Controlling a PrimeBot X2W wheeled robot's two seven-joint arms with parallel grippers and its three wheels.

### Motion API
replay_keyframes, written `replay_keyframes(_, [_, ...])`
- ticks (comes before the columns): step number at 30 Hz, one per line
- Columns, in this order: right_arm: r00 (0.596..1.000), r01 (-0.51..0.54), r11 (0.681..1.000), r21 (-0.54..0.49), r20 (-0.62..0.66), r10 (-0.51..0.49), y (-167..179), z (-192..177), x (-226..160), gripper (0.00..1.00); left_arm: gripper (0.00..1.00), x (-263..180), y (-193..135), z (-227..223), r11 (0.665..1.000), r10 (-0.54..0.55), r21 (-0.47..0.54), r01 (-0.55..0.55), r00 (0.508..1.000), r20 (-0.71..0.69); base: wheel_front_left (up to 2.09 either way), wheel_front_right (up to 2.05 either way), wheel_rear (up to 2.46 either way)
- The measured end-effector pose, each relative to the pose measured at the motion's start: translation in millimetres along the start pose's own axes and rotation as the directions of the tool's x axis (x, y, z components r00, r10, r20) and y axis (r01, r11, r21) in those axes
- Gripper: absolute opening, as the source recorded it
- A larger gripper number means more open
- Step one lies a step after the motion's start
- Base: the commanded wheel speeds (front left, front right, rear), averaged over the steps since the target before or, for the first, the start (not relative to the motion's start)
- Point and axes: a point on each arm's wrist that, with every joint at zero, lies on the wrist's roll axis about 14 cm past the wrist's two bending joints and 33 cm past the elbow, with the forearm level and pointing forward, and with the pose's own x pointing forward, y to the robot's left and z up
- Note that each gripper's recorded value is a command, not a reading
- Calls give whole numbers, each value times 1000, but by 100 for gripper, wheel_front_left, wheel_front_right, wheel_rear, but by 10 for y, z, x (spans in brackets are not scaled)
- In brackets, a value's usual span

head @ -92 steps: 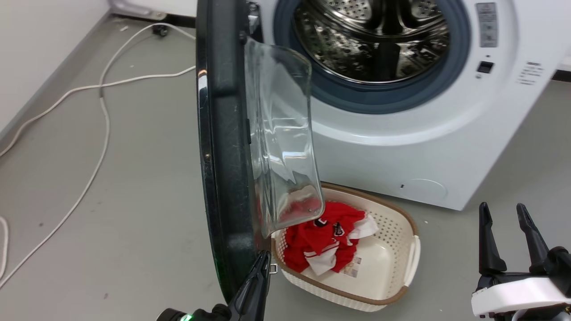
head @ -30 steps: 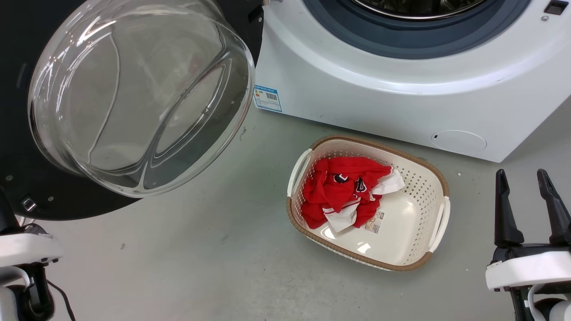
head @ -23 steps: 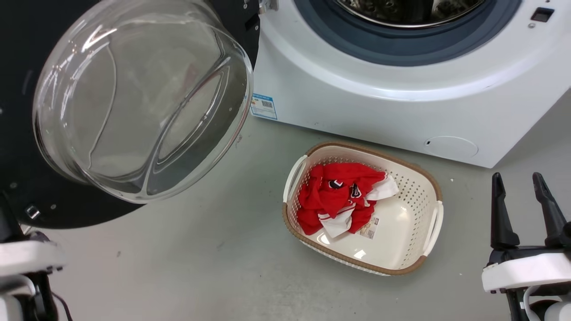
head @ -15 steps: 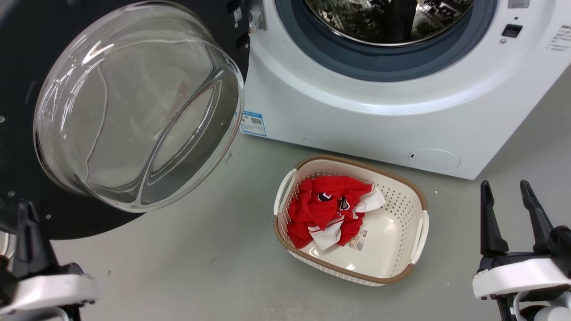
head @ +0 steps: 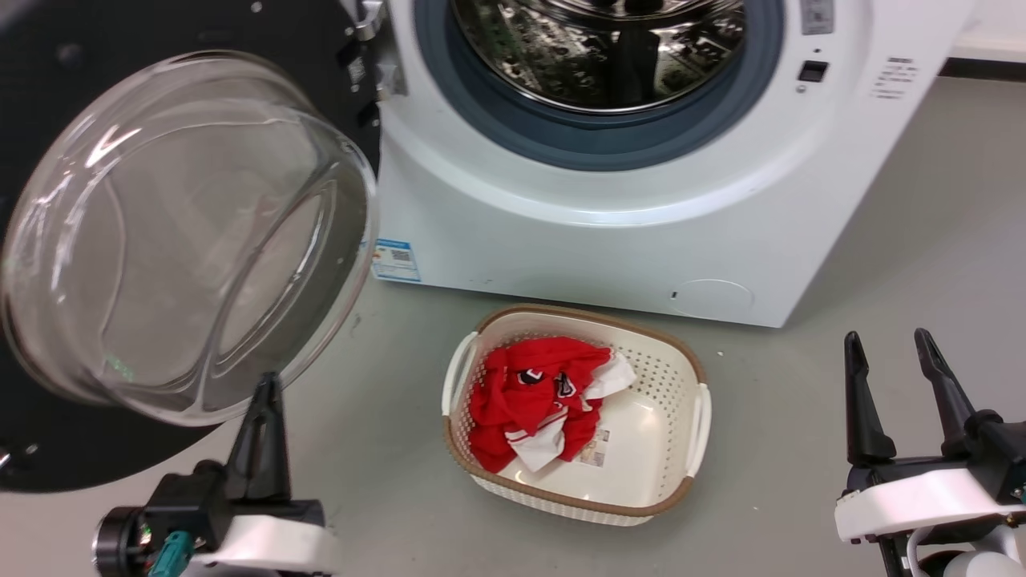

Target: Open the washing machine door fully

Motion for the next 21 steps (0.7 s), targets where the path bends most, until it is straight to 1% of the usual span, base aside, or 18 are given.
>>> replay_keyframes(1, [1000,17,1000,-6,8,-17,-56,28,-34,100,5,69,-171,-14,999,-45,-21,45,999,1,0,0,0])
replay_keyframes(2, [1000,26,1000,-11,10,-26,-86,37,-53,100,27,103,-238,-23,998,-62,-28,62,998,1,0,0,0])
replay_keyframes(3, [999,36,999,-15,11,-35,-117,46,-71,100,39,130,-308,-30,996,-82,-36,82,997,1,0,0,0])
replay_keyframes(4, [999,45,999,-17,14,-45,-147,59,-88,100,55,159,-371,-33,994,-96,-43,96,995,3,0,0,0])
replay_keyframes(5, [998,54,998,-19,20,-53,-175,75,-106,100,83,187,-434,-38,992,-112,-49,112,994,3,0,0,0])
replay_keyframes(6, [998,64,998,-20,21,-63,-206,81,-128,100,100,217,-500,-37,990,-129,-51,129,992,6,0,0,0])
replay_keyframes(13, [992,123,992,-25,26,-122,-384,109,-296,100,100,380,-855,53,974,-218,-53,220,975,43,0,0,0])
replay_keyframes(17, [989,143,989,-24,28,-142,-437,125,-370,100,100,415,-973,108,968,-243,-46,246,968,63,0,0,0])
replay_keyframes(18, [989,147,989,-24,25,-146,-446,121,-398,100,100,431,-1008,149,968,-248,-26,251,966,77,0,0,0])
replay_keyframes(21, [989,147,989,-22,20,-147,-444,105,-410,100,100,454,-1006,199,969,-243,-22,246,966,92,0,0,0])
